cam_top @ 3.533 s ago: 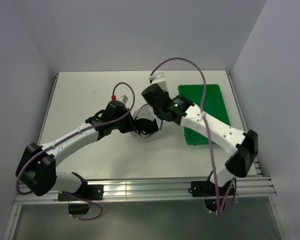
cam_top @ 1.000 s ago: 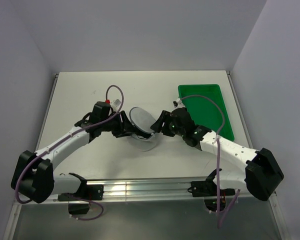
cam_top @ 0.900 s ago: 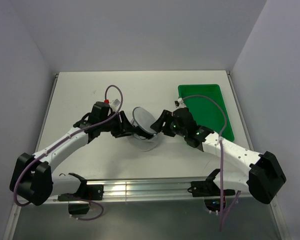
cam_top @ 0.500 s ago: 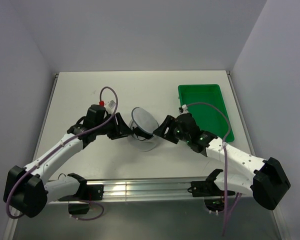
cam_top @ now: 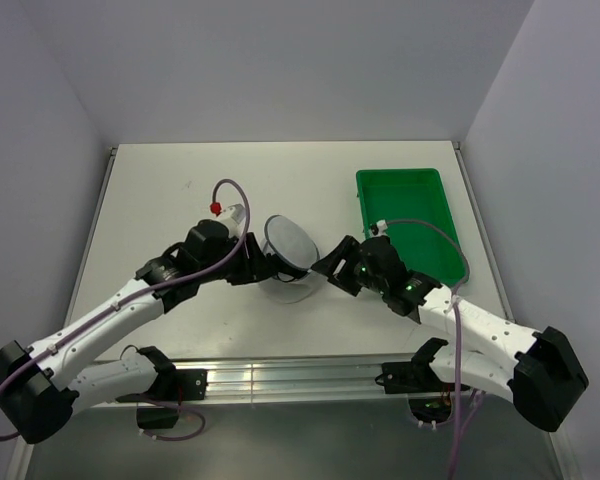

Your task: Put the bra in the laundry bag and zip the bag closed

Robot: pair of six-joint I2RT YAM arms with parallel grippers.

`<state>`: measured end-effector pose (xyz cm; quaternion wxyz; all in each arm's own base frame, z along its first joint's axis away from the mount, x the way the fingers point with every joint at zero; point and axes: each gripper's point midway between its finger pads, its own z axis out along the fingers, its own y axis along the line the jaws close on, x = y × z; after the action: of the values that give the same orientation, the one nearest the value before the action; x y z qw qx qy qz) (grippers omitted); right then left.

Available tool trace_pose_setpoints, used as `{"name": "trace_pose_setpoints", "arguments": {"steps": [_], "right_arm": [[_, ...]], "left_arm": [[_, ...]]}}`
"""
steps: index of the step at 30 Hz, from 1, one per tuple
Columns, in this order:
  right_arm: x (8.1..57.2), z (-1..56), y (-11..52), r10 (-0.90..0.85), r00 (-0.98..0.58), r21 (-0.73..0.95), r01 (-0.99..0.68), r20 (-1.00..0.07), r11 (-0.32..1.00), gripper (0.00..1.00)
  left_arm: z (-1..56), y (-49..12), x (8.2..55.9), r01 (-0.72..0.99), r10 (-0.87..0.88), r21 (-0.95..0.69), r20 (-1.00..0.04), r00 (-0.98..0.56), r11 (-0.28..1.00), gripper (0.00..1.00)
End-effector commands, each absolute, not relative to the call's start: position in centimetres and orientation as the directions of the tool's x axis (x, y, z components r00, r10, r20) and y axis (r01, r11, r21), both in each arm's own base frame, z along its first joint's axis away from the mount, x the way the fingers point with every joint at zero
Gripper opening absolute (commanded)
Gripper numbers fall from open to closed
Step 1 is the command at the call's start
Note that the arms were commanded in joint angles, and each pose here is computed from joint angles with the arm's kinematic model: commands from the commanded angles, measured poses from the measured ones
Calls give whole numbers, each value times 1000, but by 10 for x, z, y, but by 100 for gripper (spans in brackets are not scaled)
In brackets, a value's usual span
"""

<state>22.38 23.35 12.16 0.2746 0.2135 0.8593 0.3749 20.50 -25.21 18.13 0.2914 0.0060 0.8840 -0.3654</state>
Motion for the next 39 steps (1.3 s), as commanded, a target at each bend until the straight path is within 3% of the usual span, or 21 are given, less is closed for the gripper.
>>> {"name": "trace_pose_setpoints", "arguments": {"steps": [1, 15, 25, 39], "right_arm": [[237, 139, 223, 675, -672, 805, 196, -306, 560, 71], [241, 118, 227, 776, -624, 875, 320, -93, 362, 75], [255, 131, 233, 782, -620, 896, 315, -57, 315, 75], [272, 142, 244, 777, -624, 906, 276, -84, 319, 50]], "left_arm": [[192, -260, 216, 232, -221, -614, -571, -791, 755, 48], [168, -264, 232, 161, -215, -516, -593, -776, 842, 46], [161, -260, 233, 150, -197, -486, -591, -782, 861, 46], [154, -266, 231, 165, -174, -485, -578, -797, 859, 43]]}}
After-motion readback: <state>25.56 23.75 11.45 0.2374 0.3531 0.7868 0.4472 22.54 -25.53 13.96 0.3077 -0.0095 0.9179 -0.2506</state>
